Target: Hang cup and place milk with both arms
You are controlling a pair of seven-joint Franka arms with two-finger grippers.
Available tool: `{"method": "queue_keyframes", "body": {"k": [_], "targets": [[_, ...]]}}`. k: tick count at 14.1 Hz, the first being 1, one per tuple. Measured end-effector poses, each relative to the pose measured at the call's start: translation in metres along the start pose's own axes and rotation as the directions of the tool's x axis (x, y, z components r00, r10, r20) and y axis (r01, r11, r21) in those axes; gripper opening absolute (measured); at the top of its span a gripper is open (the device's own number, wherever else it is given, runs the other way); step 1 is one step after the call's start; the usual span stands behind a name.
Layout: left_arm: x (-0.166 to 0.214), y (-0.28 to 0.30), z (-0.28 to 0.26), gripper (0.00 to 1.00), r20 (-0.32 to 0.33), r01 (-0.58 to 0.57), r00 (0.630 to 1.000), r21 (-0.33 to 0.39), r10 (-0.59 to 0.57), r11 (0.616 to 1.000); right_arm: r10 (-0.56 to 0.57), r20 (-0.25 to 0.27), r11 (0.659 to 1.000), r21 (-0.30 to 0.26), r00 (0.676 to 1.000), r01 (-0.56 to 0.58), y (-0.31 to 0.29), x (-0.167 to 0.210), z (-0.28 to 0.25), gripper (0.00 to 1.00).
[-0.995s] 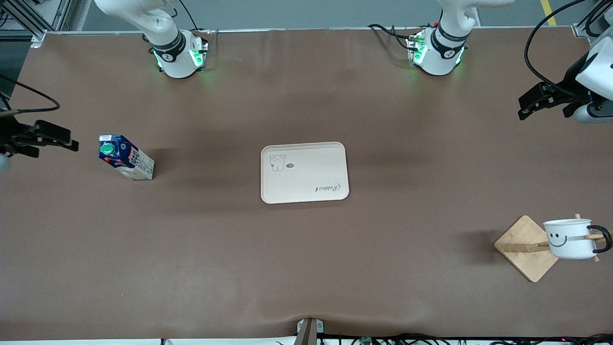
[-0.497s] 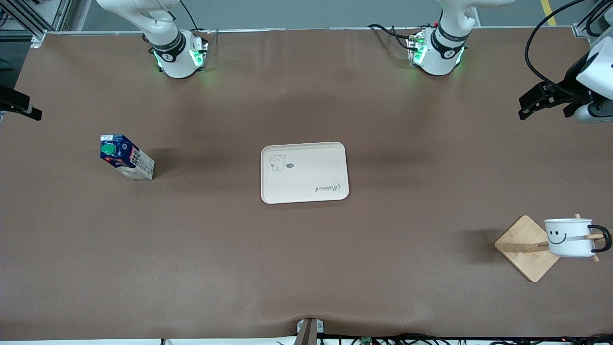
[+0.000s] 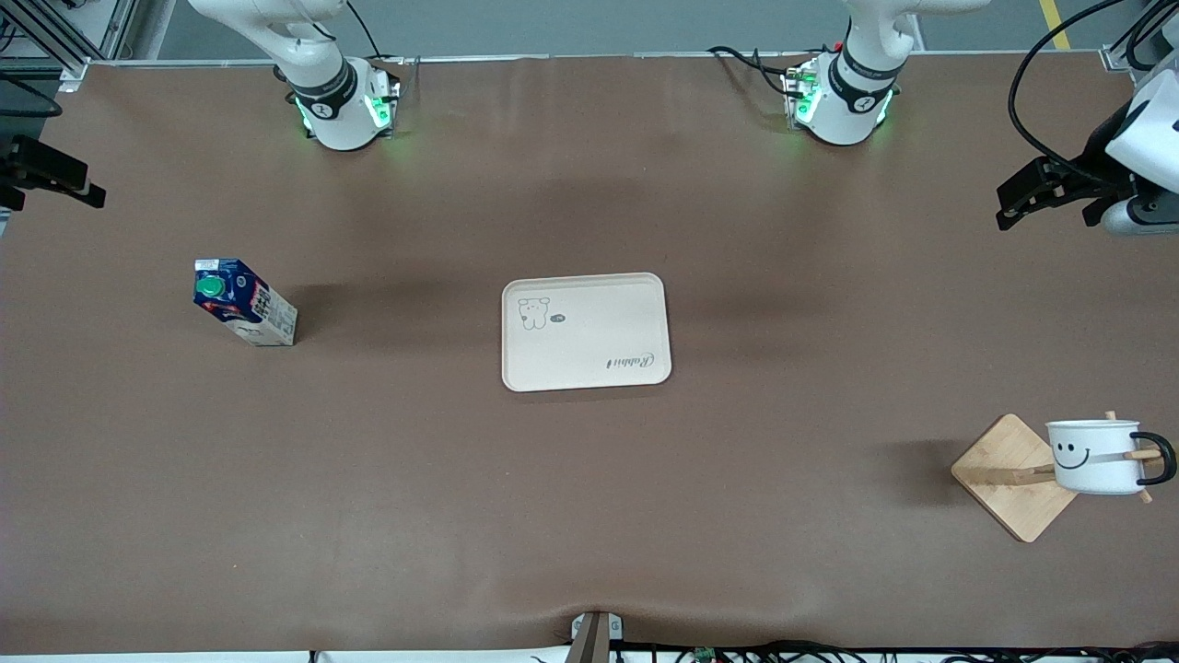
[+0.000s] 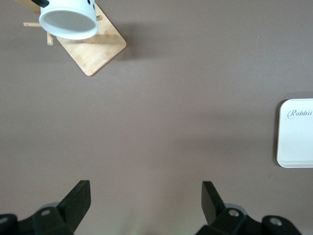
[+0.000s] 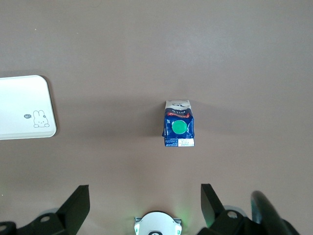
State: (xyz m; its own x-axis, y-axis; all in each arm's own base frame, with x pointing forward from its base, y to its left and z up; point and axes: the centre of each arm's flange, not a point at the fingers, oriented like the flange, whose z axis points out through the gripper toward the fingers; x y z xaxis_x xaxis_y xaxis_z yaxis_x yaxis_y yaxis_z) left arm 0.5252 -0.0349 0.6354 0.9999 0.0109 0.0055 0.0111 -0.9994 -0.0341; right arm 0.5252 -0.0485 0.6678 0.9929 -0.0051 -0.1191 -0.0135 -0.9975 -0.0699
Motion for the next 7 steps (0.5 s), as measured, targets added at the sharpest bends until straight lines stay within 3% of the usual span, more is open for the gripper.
{"method": "queue_keyframes", "body": {"k": [7], "targets": [[0.001,-0.006,-0.007,1.0,-0.015,0.009,1.0,-0.002,-0.009,1.0,0.009,-0.021,1.0,0.001,1.0,-0.009,0.004,-0.013,-0.002,1.0]]}}
